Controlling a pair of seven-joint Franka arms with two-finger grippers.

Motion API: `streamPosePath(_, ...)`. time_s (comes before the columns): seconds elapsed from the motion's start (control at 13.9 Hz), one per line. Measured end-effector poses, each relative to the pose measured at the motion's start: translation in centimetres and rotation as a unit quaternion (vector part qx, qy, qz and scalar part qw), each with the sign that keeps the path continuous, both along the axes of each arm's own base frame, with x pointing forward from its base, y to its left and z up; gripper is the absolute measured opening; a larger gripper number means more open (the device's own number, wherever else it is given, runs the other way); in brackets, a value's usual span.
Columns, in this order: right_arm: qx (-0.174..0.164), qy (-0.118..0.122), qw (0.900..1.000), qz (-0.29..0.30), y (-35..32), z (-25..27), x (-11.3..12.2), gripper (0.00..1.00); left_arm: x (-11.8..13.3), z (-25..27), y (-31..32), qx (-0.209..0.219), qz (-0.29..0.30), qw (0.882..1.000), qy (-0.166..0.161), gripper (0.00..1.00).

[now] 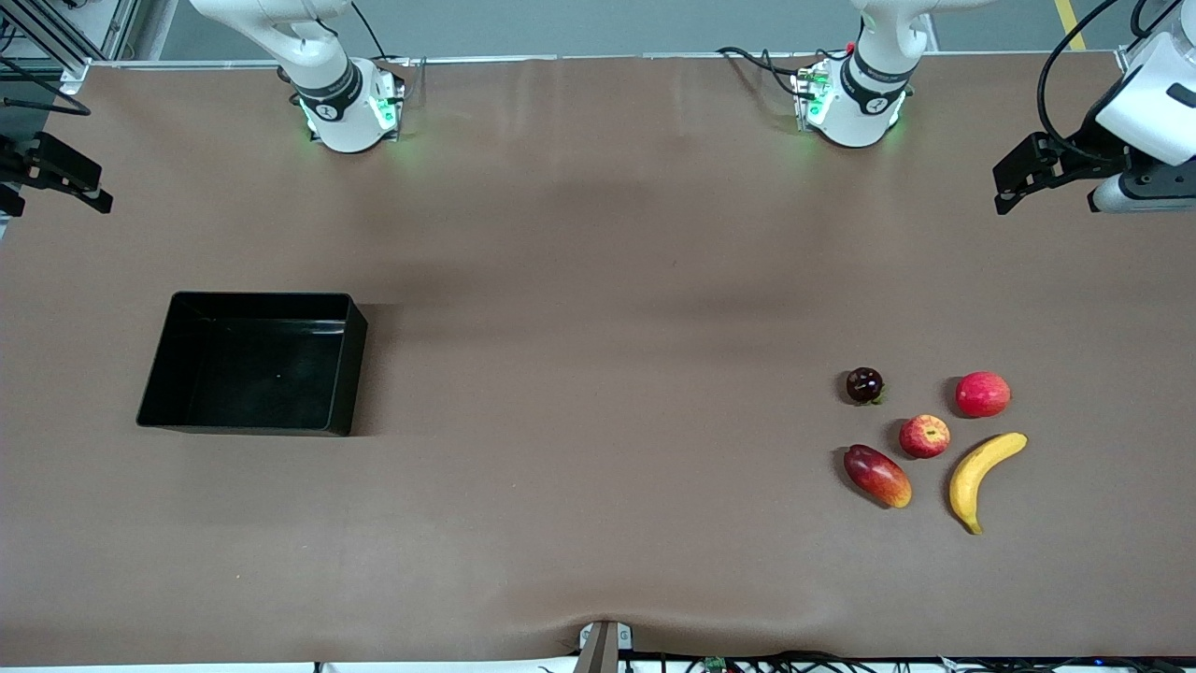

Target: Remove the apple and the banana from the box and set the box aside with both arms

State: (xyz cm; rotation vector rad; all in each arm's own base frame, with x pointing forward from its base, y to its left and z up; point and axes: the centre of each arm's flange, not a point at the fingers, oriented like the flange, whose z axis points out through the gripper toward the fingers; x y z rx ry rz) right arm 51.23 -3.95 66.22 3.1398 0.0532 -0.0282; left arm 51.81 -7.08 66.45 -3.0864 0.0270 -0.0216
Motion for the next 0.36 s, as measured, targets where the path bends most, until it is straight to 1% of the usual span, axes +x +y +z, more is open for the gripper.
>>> streamPosePath(0.36,-0.001,0.001,1.0,-0.005,-0.44,-0.01,-0.04,1.0,-0.09,-0.01,0.15,0.0,0.001,1.0,0.004,1.0)
